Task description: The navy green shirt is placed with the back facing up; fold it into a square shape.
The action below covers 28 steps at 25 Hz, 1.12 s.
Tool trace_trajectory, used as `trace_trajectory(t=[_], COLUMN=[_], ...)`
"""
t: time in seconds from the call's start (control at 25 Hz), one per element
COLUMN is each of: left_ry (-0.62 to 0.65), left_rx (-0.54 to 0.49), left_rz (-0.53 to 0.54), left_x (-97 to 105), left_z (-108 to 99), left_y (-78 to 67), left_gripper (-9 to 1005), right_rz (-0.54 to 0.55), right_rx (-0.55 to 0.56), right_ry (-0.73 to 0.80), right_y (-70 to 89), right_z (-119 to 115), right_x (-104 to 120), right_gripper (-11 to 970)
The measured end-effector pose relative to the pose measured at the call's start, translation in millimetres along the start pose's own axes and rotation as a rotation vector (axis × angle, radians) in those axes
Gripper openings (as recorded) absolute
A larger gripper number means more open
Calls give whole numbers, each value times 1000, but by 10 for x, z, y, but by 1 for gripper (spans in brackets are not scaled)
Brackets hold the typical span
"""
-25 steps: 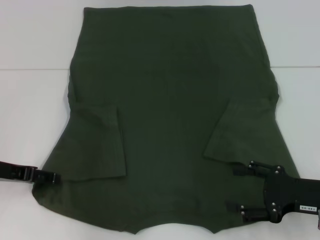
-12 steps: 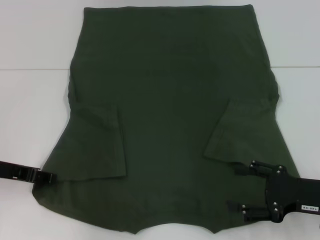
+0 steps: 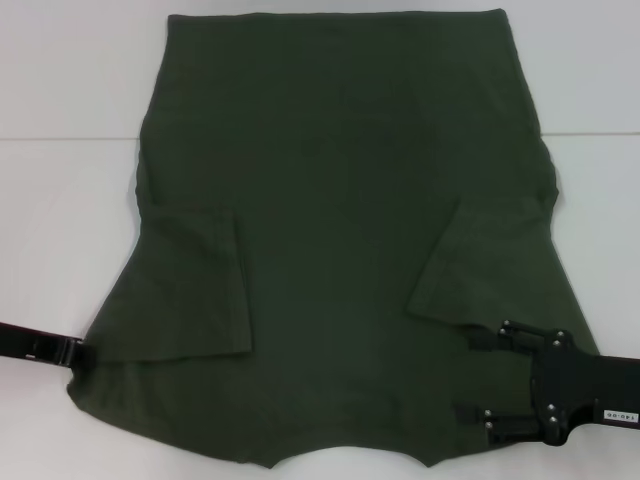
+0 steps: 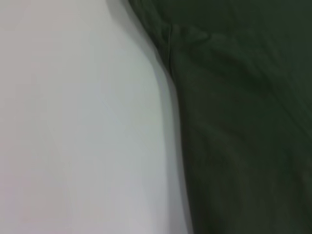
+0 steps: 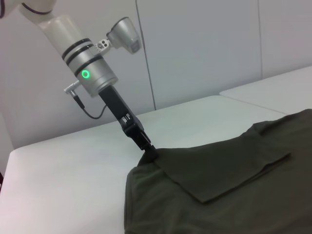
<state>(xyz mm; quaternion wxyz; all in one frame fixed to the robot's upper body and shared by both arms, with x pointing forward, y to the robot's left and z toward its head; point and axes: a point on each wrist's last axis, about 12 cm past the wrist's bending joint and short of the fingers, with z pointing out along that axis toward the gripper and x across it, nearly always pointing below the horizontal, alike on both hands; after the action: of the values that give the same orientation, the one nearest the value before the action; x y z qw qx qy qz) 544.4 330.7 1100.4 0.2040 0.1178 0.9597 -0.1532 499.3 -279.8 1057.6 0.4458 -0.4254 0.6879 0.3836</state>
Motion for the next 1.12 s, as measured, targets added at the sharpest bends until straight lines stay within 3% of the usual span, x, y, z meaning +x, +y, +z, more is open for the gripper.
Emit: trace_trajectory(t=[0.32,0.8,1.12], left_ry=[5,18,3], left_rx=[-1,26,26], left_rz=[2,37,-3], left_x=[-7,-15,-11], left_z=[12,34,3], left_y=[-14,-53,24], left_gripper=[11,14,15], right_rz=[-2,18,68], right_rx=[0,3,33], right_ry=[0,-5,-53], right_y=[-6,-16,-46], right_z=[-2,-8,-127], right_x=[-6,-21,-59], right_gripper=[944,945,944])
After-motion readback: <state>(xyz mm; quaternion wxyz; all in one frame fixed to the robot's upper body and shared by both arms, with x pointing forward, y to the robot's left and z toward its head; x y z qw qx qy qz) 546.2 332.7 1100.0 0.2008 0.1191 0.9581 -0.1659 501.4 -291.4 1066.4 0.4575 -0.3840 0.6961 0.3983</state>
